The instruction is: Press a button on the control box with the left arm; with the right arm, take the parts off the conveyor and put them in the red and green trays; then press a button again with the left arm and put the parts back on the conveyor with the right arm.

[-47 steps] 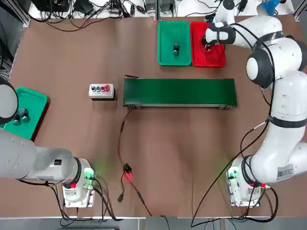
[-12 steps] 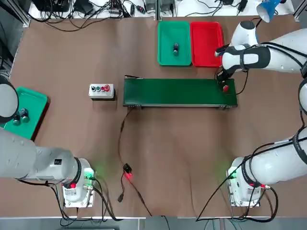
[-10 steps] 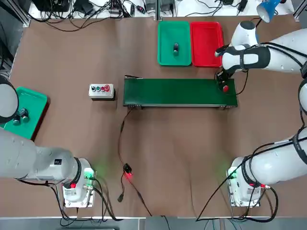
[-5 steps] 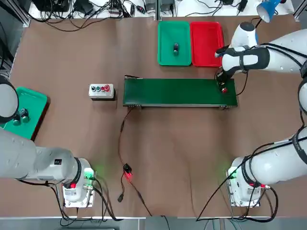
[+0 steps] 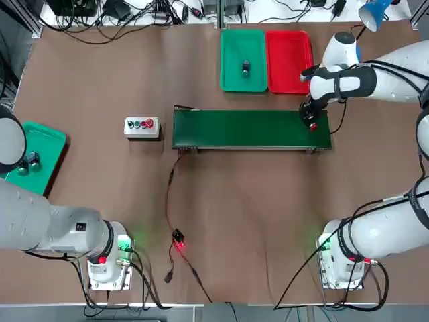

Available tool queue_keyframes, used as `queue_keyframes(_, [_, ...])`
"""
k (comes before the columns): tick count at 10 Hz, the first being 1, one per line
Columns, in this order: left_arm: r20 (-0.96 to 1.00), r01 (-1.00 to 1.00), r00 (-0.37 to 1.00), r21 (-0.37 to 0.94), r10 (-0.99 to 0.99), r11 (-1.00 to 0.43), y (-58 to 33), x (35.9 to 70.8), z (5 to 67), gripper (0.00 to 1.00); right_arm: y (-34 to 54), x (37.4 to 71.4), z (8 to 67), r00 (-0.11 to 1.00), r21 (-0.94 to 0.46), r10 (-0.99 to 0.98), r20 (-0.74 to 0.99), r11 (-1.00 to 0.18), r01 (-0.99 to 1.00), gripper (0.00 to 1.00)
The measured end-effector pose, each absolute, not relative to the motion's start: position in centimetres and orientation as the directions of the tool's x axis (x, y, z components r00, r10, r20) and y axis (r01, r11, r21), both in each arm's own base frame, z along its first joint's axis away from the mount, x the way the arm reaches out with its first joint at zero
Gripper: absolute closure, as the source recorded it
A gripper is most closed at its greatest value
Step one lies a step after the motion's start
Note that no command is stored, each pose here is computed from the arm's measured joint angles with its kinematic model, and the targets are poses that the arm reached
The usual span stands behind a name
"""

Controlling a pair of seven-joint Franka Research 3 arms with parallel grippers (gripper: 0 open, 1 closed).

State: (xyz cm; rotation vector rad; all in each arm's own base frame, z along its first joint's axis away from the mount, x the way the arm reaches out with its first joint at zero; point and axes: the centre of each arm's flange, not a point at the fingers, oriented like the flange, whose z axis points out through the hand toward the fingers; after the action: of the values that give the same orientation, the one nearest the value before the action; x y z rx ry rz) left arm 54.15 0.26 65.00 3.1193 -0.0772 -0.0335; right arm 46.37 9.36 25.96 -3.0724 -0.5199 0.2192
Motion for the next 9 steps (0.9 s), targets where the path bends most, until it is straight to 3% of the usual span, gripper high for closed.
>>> queue_keyframes(1, [-0.021,-0.049,0.999,0.022,-0.050,-0.999,0.3,54.2,65.0,0.00,9.7,47.4,27.7,0.930,-0.047,0.331,-0.159,-0.943,0.328,0.04])
queue_keyframes(5, [-0.021,-0.049,0.999,0.022,-0.050,-0.999,0.3,54.2,65.0,0.00,16.8,55.3,43.5,0.907,-0.043,0.419,-0.048,-0.908,0.418,0.00])
queue_keyframes(9, [-0.021,-0.050,0.999,0.022,-0.050,-0.999,0.2,54.2,65.0,0.00,25.2,62.7,39.8,0.919,-0.119,0.364,0.153,-0.916,0.382,0.00])
